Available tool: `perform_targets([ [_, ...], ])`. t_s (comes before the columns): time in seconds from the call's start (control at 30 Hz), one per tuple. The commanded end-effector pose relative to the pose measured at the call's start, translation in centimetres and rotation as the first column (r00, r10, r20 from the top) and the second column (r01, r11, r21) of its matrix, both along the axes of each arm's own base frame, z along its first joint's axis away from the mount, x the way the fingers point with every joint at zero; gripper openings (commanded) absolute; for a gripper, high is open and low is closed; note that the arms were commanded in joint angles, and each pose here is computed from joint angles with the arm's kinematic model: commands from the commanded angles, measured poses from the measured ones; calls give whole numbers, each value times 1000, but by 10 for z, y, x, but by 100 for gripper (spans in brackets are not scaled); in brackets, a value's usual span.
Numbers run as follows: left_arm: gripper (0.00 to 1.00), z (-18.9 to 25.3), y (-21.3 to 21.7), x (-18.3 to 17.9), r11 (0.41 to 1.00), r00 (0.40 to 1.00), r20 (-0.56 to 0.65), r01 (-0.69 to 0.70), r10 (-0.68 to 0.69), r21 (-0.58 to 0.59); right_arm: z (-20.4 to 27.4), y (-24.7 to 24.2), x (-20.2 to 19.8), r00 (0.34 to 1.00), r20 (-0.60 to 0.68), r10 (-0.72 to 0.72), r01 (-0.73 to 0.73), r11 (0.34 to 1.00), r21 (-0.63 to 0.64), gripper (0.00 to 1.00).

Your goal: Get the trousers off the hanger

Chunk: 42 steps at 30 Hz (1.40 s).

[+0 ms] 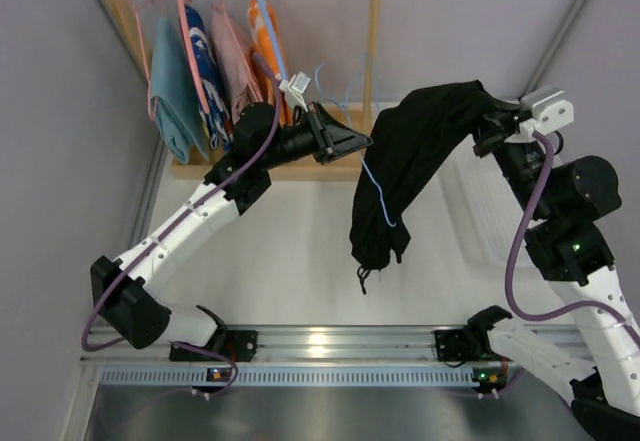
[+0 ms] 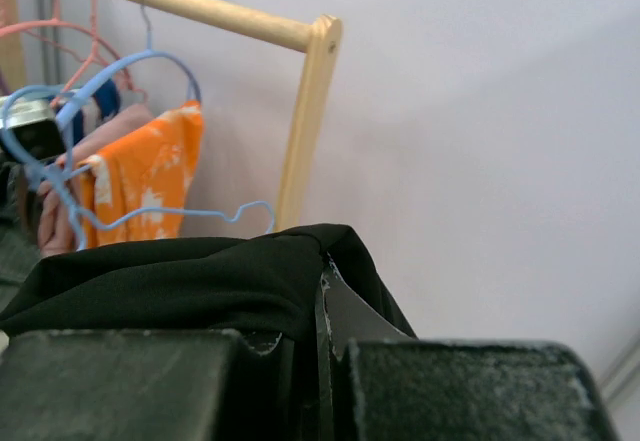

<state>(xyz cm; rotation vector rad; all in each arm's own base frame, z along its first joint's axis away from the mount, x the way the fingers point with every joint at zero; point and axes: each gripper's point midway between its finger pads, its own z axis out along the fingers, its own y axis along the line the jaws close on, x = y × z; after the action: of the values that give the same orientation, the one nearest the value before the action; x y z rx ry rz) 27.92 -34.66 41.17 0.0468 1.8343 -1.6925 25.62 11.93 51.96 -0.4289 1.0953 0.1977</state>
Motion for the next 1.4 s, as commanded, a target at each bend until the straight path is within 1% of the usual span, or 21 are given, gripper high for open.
perform_targets([
  [0.0,0,12,9,-17,999,995,96,33,-30,-21,79,-37,-22,965,225,-139,108,984,145,0],
  [0.13,0,0,12,-24,999,995,91,45,-45,-1,98,-43,-21,947,267,-181,139,976,168,0],
  [0.3,0,-24,14,-26,998,996,72,44,-47,34,131,-58,-32,901,351,-255,190,960,208,0],
  [0.4,0,-31,15,-27,998,997,66,46,-49,44,145,-64,-37,878,387,-283,210,953,220,0],
  [0.57,0,-52,15,-29,996,998,15,53,-54,65,163,-71,-46,848,426,-316,233,944,235,0],
  [0.67,0,-59,17,-32,996,999,3,54,-54,72,168,-79,-49,819,447,-359,277,930,240,0],
  [0.73,0,-60,18,-34,996,998,7,57,-58,74,169,-87,-51,799,452,-397,312,916,253,0],
  [0.87,0,-65,20,-40,995,998,6,66,-67,79,164,-101,-52,754,457,-473,409,881,237,0],
  [0.97,0,-66,21,-44,993,997,13,80,-81,81,160,-113,-51,714,451,-535,489,843,225,0],
  [1.1,0,-66,22,-48,992,995,16,95,-97,83,145,-133,-41,640,431,-636,623,758,194,0],
  [1.17,0,-64,22,-49,991,994,27,103,-106,82,132,-139,-31,622,425,-658,661,732,166,0],
  [1.2,0,-63,22,-50,991,994,30,105,-107,82,128,-149,-27,593,427,-682,696,702,154,0],
  [1.27,0,-57,21,-51,990,991,59,113,-118,81,120,-157,-18,598,406,-691,700,697,157,0],
  [1.3,0,-55,21,-51,990,990,73,115,-122,84,115,-168,-12,589,400,-703,722,679,130,0],
  [1.33,0,-48,21,-51,989,986,111,117,-126,85,112,-172,-5,608,378,-699,705,694,149,0],
  [1.37,0,-44,22,-51,990,984,130,114,-124,85,111,-176,-2,609,374,-700,705,693,149,0],
])
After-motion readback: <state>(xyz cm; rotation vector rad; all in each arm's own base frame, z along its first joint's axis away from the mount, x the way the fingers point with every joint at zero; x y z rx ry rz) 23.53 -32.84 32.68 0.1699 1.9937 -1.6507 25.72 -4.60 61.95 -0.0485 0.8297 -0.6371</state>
